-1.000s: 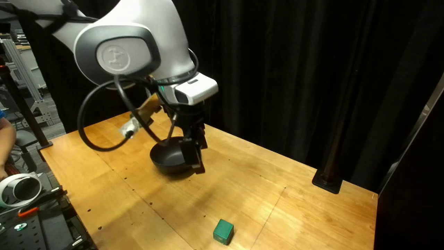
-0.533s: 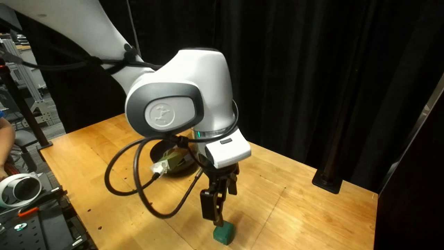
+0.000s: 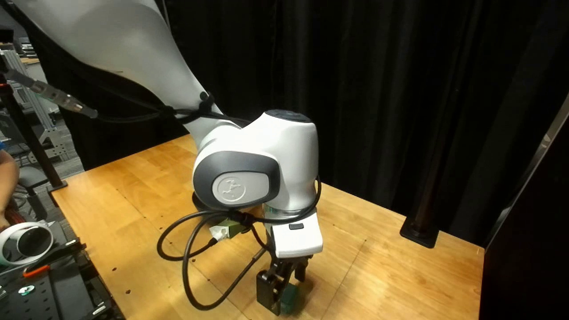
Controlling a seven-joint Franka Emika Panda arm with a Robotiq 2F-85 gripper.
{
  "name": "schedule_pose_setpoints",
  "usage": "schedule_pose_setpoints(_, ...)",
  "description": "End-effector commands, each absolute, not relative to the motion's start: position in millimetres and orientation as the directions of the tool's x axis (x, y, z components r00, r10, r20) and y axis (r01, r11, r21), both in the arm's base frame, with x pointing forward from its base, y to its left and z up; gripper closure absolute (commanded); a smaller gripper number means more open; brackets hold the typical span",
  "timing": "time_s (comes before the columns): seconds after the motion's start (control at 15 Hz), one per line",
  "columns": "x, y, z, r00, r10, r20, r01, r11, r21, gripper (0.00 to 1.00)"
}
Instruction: Pick up the green object from the table and put it in the bowl
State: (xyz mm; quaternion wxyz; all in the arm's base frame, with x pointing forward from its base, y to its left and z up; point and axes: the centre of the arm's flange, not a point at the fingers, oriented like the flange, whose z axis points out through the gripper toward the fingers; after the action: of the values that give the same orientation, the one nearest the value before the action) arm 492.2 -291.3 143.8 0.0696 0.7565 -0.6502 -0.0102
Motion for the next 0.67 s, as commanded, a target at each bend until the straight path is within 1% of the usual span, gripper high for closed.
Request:
schedule_pose_setpoints(0.0,504,-304,136,0.110,-0.991,0.070,-0.989,-0.102,0.103,0.42)
schedule_pose_setpoints(0.2,503,-305,143,0.086,-0.995,0.058,-0.993,-0.081,0.091,0.67)
schedule_pose_setpoints(0.27,504,-302,150,0.083,-0.995,0.060,-0.993,-0.078,0.083,0.73)
schedule_pose_setpoints(0.33,505,-294,174,0.093,-0.994,0.052,-0.995,-0.091,0.052,0.79)
schedule_pose_setpoints(0.6,511,-259,248,0.156,-0.988,0.000,-0.986,-0.156,-0.060,0.79)
